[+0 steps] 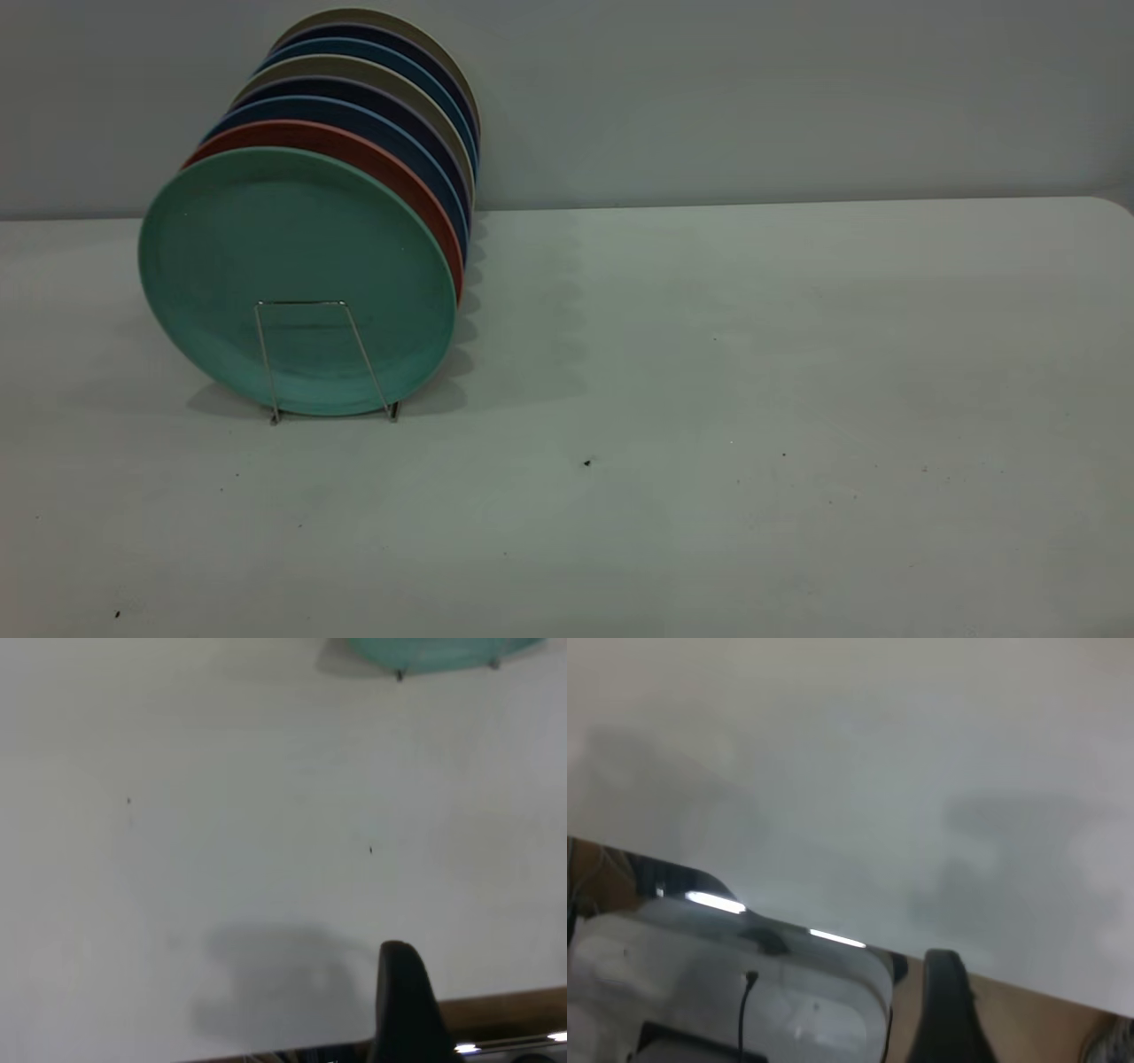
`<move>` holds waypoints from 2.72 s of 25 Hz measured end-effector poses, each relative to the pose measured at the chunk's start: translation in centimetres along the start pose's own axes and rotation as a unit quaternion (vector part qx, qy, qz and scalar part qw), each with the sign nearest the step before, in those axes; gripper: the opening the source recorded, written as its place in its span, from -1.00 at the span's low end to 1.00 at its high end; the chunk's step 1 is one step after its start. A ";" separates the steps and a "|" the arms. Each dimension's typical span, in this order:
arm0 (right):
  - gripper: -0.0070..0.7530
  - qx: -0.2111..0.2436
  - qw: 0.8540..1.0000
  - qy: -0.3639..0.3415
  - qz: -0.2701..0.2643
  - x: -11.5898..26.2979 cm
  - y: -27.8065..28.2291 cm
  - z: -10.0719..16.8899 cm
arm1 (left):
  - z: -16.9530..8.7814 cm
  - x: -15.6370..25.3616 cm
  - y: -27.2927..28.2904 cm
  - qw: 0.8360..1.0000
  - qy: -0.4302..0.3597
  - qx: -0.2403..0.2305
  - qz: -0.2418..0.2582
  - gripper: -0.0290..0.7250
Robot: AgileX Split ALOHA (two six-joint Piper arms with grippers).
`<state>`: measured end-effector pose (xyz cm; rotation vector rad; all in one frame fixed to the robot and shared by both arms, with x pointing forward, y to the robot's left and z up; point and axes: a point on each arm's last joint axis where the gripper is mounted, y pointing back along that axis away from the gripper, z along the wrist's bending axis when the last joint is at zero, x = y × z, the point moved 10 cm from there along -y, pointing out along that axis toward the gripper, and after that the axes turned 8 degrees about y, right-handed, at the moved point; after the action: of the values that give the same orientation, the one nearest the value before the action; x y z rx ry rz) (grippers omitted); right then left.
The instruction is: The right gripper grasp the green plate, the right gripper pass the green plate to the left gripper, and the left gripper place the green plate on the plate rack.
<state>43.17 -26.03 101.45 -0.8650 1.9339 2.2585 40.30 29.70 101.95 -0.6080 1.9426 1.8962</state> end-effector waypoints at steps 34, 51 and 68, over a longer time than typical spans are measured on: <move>0.47 0.034 0.983 0.086 -0.156 9.6 1.5 5.2 | 0.2 10.9 0.8 0.991 0.026 0.037 -0.129 0.32; 0.47 0.106 0.977 0.032 -0.182 10.7 0.4 2.6 | 0.2 11.0 0.7 0.991 0.026 0.037 -0.126 0.32; 0.47 0.113 0.972 0.035 -0.204 10.8 1.0 2.7 | 0.4 11.3 1.3 0.986 0.036 0.033 -0.160 0.32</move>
<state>32.67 -27.15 97.78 -1.1909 1.7880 1.7606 30.11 29.48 97.01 -0.9179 1.8135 1.6270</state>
